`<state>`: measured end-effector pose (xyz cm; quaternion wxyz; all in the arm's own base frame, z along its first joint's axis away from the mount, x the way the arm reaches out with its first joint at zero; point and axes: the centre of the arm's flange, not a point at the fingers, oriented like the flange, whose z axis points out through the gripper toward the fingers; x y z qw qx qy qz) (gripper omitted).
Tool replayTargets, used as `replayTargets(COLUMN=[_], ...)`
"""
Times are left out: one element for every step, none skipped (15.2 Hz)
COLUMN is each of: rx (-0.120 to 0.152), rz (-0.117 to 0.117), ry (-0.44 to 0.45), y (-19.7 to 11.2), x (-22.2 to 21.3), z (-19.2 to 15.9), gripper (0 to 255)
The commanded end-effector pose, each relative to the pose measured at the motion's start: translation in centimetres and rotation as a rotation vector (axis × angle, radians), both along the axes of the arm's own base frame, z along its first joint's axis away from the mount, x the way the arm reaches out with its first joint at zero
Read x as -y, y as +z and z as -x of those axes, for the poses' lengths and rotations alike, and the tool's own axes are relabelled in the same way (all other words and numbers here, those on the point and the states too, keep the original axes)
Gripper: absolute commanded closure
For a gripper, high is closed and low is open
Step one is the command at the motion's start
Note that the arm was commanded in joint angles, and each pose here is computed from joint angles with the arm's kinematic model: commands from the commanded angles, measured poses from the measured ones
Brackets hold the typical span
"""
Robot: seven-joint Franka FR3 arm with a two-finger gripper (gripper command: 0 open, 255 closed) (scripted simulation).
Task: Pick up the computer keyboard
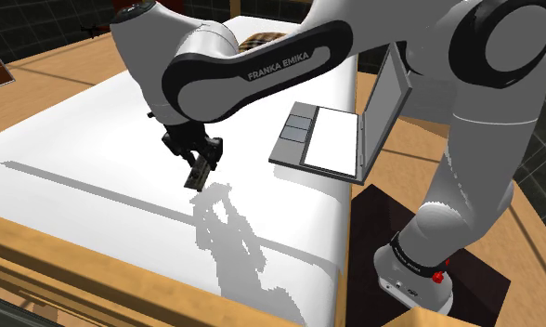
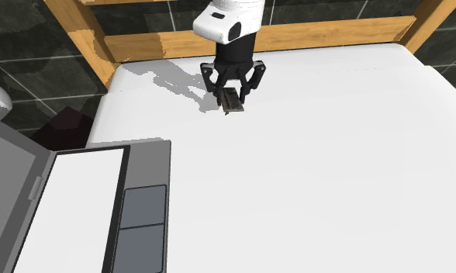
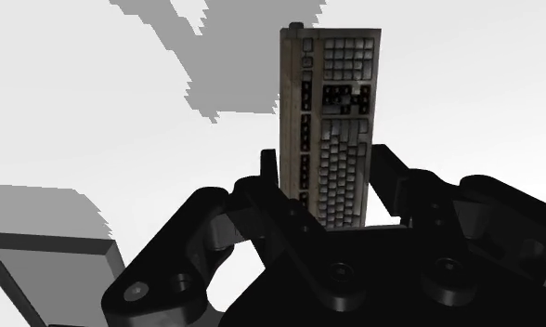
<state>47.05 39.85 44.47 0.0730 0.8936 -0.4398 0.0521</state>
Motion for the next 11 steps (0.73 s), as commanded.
replayTargets(rx=[0.0,0.0,0.0,0.0,0.0,0.0,0.0,0.0,0.0,0.0,0.0], rz=[0.0,0.0,0.0,0.0,0.0,0.0,0.0,0.0,0.0,0.0,0.0], ry=[0.0,0.0,0.0,0.0,0.0,0.0,0.0,0.0,0.0,0.0,0.0], y=[1.1,1.6,2.2,2.7,3.2,3.8,4.3,4.8,5.3,5.4,5.4], x=[0.1,0.1,0.1,0.1,0.1,0.1,0.1,0.1,0.1,0.1,0.1], z=[0.1,0.1,0.1,0.1,0.1,0.1,0.1,0.1,0.1,0.1,0.1], gripper=[255,255,255,255,255,255,255,255,255,255,255])
